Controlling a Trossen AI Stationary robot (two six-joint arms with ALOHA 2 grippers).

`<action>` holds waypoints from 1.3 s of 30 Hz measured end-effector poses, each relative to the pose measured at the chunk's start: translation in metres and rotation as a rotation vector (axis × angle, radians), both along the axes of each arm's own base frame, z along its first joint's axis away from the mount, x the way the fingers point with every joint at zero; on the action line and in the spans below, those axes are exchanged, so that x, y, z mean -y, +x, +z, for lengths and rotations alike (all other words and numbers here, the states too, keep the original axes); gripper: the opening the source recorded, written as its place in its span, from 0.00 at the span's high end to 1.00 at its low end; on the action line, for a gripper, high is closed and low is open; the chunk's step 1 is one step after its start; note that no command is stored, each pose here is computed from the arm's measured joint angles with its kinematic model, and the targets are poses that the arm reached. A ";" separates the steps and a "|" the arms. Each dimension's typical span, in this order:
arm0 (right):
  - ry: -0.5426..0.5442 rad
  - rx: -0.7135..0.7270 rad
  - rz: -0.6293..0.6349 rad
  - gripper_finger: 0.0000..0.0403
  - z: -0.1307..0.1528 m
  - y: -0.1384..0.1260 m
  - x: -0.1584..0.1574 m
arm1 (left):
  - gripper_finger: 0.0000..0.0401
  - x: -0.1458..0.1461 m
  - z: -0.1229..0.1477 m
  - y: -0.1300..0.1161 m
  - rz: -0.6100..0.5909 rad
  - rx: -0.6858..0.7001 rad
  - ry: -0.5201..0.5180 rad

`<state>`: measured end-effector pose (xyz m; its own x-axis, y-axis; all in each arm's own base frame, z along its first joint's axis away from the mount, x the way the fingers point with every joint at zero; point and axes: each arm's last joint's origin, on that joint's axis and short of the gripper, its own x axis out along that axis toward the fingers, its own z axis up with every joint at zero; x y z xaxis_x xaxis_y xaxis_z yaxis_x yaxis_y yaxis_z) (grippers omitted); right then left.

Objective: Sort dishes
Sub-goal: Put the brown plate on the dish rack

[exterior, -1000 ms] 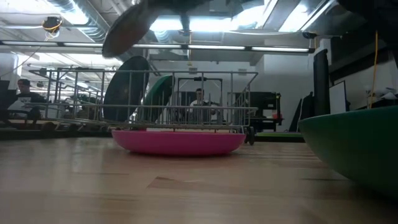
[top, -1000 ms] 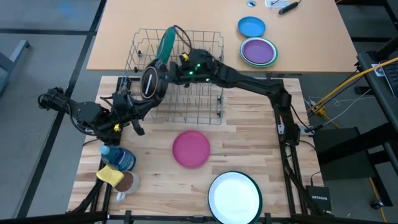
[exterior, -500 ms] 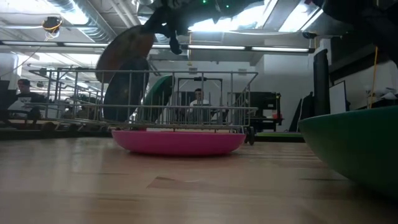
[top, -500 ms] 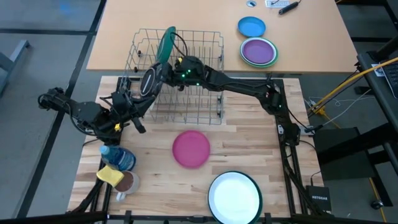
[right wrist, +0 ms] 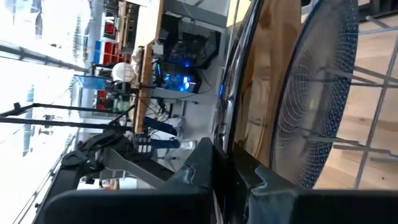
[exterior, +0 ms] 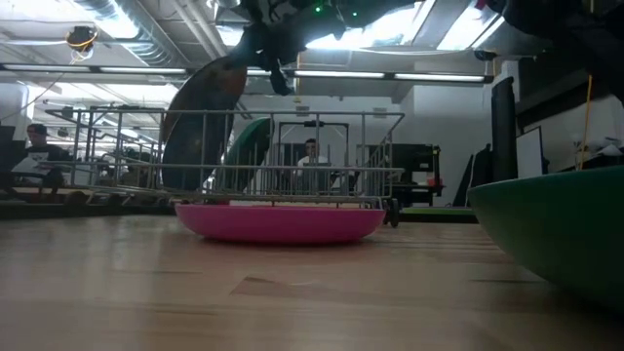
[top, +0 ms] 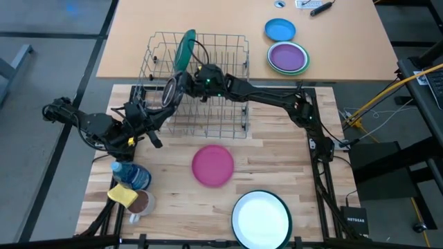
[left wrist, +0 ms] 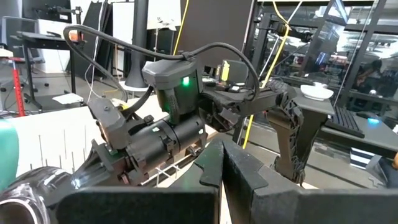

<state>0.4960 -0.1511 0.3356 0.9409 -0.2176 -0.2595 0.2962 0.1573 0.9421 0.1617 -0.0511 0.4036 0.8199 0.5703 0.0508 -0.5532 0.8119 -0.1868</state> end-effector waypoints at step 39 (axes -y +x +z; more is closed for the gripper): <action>-0.015 -0.038 -0.073 0.93 -0.004 -0.001 0.003 | 1.00 0.000 0.000 0.000 0.000 -0.002 0.001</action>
<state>0.4954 -0.1537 0.3313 0.9119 -0.2891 -0.2912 0.3432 0.1484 0.9275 0.1621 -0.0513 0.4033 0.8200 0.5702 0.0497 -0.5535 0.8121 -0.1849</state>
